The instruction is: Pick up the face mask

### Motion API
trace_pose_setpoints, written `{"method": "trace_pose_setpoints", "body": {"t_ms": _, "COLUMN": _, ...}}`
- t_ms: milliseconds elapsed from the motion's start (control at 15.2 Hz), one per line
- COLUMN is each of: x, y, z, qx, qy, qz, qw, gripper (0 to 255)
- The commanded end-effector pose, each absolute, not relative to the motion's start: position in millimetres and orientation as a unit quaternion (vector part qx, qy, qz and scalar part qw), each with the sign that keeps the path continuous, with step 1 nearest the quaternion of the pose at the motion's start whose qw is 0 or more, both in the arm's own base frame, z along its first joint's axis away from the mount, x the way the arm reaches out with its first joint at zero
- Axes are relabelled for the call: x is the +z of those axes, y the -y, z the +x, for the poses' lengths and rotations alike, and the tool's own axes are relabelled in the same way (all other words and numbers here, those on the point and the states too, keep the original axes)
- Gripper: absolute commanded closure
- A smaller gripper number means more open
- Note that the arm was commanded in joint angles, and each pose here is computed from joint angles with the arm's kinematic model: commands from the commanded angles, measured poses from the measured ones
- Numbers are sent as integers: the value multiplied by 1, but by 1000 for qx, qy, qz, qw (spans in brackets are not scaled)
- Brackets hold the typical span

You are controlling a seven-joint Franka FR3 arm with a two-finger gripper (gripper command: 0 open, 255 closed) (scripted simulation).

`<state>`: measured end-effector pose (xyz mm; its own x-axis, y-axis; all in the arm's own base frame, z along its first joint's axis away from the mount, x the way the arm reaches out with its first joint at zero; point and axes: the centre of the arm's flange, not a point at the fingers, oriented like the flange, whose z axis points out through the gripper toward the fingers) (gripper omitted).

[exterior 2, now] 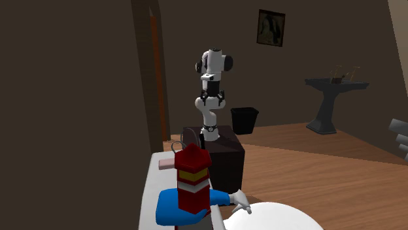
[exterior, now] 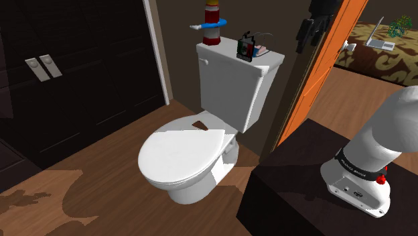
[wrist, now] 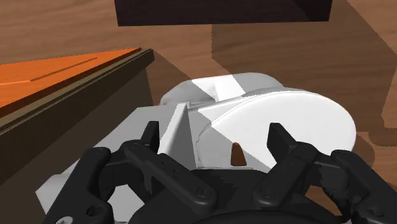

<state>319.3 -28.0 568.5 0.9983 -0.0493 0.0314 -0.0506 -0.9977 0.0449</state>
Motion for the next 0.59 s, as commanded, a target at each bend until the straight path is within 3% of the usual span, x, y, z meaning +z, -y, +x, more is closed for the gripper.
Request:
{"method": "trace_pose_setpoints", "body": {"t_ms": 0, "x": 569, "y": 28, "z": 319, "qx": 15, "qy": 25, "qz": 999, "qw": 23, "gripper": 0}}
{"method": "trace_pose_setpoints", "body": {"t_ms": 528, "x": 568, "y": 121, "z": 395, "qx": 8, "qy": -114, "qz": 993, "qw": -30, "gripper": 0}}
